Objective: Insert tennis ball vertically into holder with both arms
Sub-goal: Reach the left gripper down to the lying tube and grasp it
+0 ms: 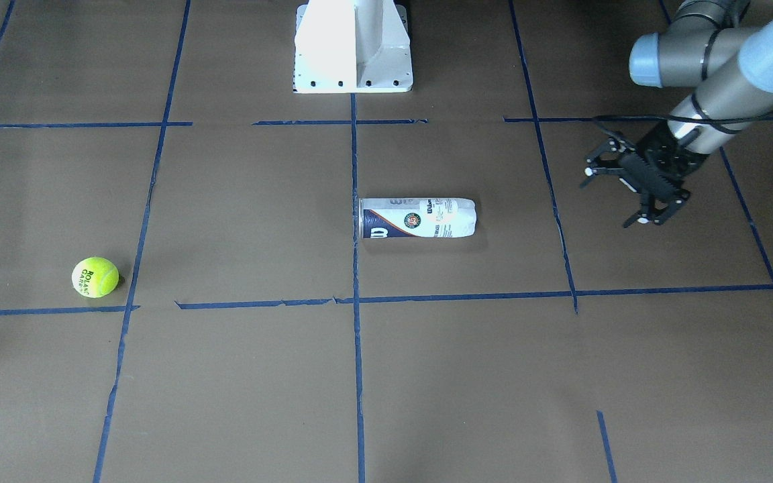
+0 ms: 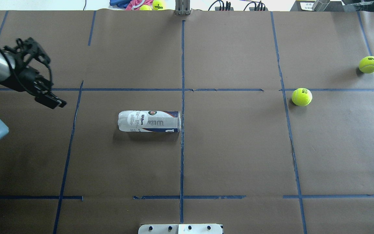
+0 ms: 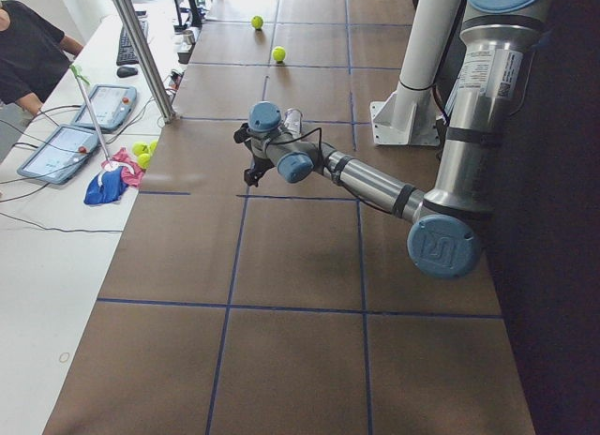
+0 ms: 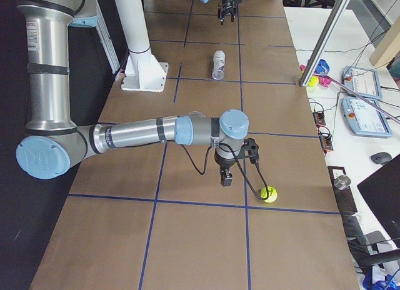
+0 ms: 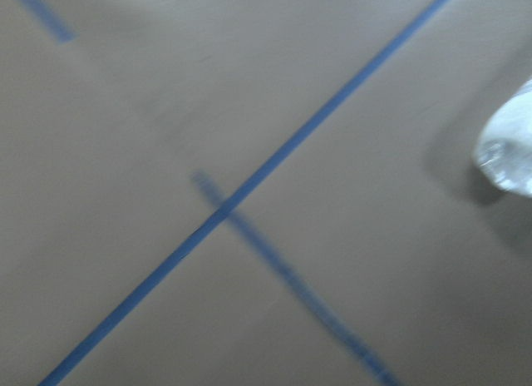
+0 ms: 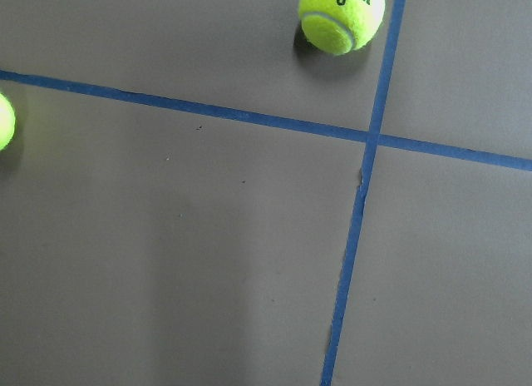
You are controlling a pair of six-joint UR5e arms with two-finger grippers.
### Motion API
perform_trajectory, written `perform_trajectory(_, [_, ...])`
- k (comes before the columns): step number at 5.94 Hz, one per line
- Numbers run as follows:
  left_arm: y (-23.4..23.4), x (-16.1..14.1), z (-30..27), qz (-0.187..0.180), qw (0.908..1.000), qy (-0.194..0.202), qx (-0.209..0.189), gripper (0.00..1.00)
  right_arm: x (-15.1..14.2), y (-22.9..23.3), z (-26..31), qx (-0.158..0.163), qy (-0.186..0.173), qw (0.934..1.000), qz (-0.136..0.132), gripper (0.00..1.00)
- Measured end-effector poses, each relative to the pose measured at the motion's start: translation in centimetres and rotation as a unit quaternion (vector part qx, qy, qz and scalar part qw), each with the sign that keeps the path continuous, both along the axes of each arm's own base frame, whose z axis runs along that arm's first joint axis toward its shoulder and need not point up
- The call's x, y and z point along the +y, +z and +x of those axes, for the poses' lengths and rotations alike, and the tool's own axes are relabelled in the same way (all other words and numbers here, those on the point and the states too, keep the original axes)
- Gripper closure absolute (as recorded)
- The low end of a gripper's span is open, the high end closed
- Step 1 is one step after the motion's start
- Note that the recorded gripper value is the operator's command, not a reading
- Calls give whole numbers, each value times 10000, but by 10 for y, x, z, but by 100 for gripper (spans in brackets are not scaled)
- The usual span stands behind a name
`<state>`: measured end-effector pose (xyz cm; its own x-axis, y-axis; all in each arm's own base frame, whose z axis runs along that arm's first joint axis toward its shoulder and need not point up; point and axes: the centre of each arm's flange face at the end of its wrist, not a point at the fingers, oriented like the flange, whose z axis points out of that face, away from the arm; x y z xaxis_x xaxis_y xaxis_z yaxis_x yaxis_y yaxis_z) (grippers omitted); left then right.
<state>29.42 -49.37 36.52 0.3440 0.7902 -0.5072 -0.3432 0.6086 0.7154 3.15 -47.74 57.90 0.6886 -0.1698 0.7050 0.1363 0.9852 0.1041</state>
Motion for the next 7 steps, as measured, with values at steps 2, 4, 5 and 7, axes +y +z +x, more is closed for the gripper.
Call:
perform_trajectory(2, [-99,15,86,700,9955,583,259,0,-7,-6,-2,-2,-14,10000,56,0])
perform_trajectory(4, [-163,31,156,1910,9750,1008,-530,0,-13,-11,-9,-5,-72,9999,105,0])
perform_trajectory(5, [-183,39,194,2392,9591,1153,-980,0,-15,-13,-13,-61,-105,9999,108,0])
perform_trajectory(7, [-209,47,258,2744,9420,1317,-1413,0,-15,-15,-20,-171,-166,9997,96,0])
